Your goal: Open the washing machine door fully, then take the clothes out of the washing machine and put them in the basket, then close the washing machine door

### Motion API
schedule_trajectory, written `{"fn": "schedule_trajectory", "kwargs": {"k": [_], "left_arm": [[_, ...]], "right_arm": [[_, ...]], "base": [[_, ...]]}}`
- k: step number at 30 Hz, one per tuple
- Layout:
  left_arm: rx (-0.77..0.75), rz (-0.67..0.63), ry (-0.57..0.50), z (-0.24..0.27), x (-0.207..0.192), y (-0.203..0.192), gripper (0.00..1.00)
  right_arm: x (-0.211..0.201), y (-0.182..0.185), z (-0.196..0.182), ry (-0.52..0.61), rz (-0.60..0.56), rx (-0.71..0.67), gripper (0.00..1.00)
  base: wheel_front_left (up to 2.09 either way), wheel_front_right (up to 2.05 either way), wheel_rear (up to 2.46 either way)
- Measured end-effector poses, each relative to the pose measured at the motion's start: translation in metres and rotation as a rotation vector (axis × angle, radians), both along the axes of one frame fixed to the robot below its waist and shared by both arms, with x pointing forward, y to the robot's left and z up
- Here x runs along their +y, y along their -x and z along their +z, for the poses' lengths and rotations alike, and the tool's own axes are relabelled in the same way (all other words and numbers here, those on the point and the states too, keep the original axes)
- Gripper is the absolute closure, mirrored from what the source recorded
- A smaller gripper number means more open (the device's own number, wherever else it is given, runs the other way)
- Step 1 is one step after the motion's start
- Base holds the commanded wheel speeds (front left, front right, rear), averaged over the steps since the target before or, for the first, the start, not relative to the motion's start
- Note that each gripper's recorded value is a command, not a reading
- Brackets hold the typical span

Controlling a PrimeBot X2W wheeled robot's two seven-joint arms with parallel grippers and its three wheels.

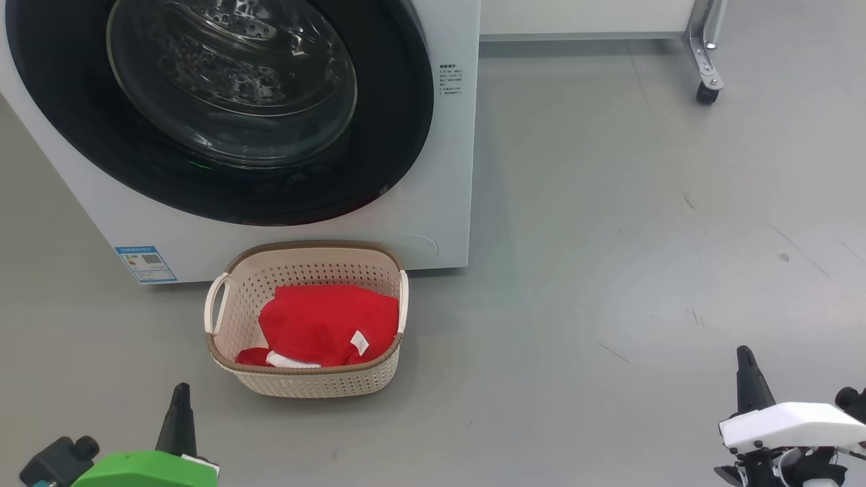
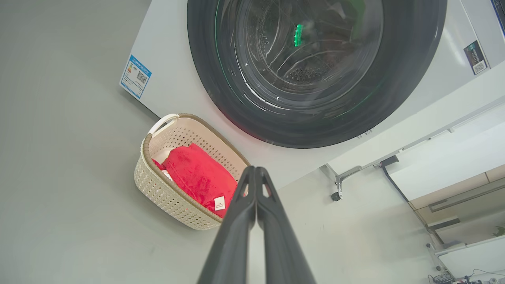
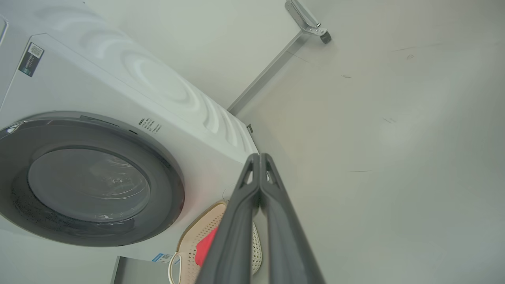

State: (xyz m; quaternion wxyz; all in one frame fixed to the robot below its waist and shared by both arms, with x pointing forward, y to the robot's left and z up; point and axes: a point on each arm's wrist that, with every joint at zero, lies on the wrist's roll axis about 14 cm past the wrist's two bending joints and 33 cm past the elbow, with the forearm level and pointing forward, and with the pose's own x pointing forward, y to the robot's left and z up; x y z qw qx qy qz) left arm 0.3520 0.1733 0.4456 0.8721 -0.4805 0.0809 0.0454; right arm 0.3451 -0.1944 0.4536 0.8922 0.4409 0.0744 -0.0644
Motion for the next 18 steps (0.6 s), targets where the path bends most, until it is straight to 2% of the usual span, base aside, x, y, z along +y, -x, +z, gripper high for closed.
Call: {"fn": "schedule_trajectory", "kwargs": {"k": [18], "left_arm": [[-0.006, 0.031, 0.199, 0.0061, 0.0044, -0.0068, 1.0]], "right_arm": [[-0.0045, -0.0095, 0.0045, -0.224, -0.032, -0.019, 1.0]], "base": [[0.0, 0.0, 0.0]]}}
